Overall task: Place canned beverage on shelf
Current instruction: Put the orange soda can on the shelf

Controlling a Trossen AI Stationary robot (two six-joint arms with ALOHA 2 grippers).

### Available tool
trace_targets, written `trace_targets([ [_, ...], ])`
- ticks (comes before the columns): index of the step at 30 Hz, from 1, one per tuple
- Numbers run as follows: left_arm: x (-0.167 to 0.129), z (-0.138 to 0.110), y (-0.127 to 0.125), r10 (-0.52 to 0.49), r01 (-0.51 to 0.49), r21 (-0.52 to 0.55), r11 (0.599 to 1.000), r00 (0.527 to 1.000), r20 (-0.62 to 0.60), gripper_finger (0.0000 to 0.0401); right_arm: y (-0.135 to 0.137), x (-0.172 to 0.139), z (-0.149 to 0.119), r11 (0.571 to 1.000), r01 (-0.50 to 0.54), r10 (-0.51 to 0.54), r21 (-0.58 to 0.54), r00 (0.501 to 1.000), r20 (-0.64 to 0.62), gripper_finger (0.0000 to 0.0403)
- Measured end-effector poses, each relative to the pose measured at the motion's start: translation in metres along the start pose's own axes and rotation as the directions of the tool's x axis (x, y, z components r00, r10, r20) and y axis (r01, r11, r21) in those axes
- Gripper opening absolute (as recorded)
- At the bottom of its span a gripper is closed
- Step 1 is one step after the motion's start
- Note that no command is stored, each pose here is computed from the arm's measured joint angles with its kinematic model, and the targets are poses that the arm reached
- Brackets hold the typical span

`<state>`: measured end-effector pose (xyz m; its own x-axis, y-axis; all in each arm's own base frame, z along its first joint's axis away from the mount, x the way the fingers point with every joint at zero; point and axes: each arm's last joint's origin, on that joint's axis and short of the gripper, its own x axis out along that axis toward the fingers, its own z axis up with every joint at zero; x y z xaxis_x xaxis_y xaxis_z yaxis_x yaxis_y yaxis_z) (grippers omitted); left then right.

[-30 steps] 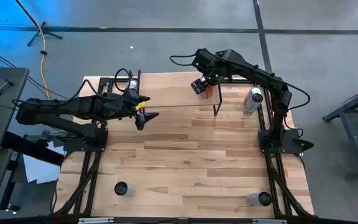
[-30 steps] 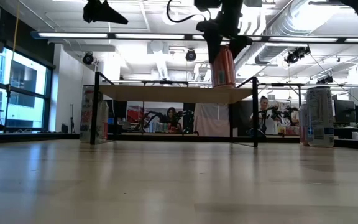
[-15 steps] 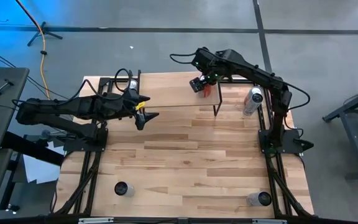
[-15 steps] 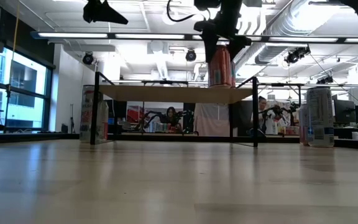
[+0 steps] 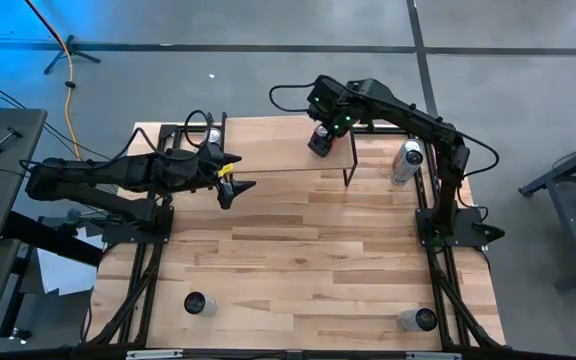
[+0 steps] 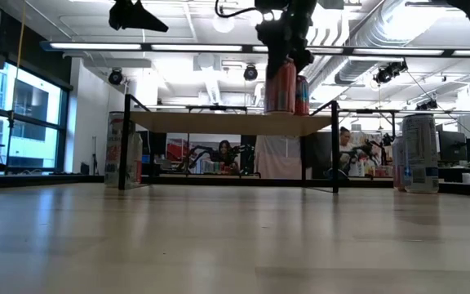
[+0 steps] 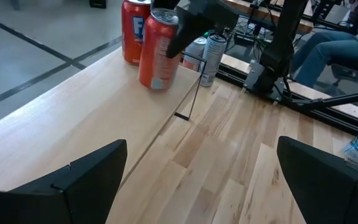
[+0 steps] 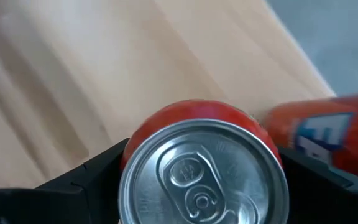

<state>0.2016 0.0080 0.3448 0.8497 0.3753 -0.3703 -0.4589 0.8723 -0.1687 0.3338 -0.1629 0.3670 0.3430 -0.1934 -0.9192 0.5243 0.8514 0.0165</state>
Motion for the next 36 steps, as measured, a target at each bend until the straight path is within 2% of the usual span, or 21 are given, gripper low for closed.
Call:
trace_targets([
  [4,0.0,0.0,0.0,0.0,0.0,-0.004,1.0,1.0,0.0,0.0376,0.0011,-0.0008,-0.0004,0.999,-0.028,0.028,0.018,1.0,-0.002,0.0323],
  [9,0.0,0.0,0.0,0.0,0.0,-0.011,1.0,1.0,0.0,0.0376,0.0003,-0.0015,-0.0005,0.981,-0.022,0.023,0.194,1.0,0.0,0.0323],
  [14,0.0,0.0,0.0,0.0,0.0,-0.011,1.0,1.0,0.0,0.0376,-0.0003,-0.0015,0.0003,0.959,-0.002,0.0,0.283,1.0,0.01,0.0323],
  [36,0.0,-0.0008,0.0002,0.003,-0.003,0.0,1.0,1.0,-0.008,0.0376,0.0001,-0.0008,0.0026,0.958,-0.024,0.017,0.284,0.999,0.029,0.0323],
])
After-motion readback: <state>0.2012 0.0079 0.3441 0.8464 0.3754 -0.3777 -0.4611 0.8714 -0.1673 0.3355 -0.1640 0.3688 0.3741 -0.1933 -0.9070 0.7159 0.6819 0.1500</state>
